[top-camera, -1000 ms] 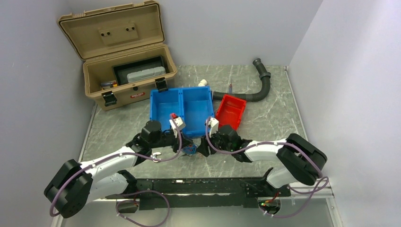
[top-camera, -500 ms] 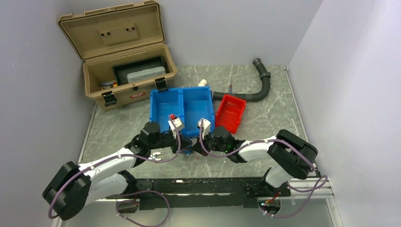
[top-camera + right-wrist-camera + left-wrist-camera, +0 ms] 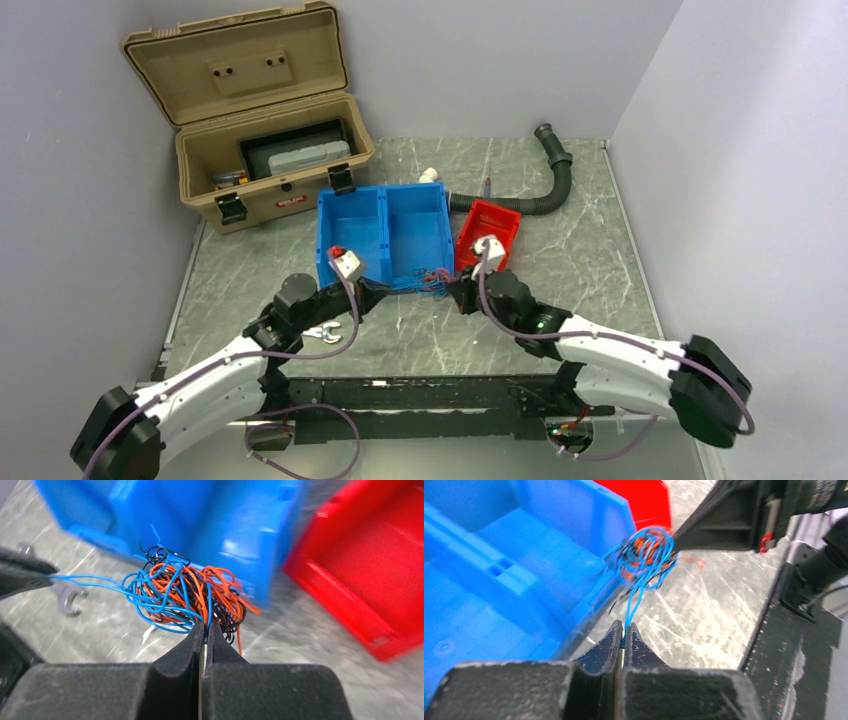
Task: Untangle the cables
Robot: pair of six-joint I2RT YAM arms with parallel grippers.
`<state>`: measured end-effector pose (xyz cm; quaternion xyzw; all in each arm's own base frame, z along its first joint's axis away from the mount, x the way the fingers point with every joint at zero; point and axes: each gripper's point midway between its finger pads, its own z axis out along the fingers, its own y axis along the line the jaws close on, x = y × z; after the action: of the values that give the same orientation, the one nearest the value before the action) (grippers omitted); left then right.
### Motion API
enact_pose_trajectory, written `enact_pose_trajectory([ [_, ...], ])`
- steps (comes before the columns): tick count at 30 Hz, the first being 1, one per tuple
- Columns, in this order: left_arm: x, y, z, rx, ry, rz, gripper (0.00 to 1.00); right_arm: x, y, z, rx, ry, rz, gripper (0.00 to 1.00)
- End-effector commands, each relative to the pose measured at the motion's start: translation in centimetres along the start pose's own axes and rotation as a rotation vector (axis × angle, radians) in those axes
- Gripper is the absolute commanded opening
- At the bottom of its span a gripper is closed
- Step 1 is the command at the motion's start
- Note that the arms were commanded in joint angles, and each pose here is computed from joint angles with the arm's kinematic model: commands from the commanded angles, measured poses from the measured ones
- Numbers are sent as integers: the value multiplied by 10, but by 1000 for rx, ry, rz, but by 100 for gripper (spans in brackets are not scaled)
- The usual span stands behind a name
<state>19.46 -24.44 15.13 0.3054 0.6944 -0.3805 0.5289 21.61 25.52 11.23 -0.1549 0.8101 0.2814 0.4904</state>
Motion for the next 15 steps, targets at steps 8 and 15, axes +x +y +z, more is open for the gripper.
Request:
enact_pose_trajectory([
  [8,-2,10,-4,-58,-21,20,41,-36,-47,-41,210,-108,128,0],
  [15,-22,-20,8,114,-29,-40,79,-54,-17,-43,83,-73,88,0],
])
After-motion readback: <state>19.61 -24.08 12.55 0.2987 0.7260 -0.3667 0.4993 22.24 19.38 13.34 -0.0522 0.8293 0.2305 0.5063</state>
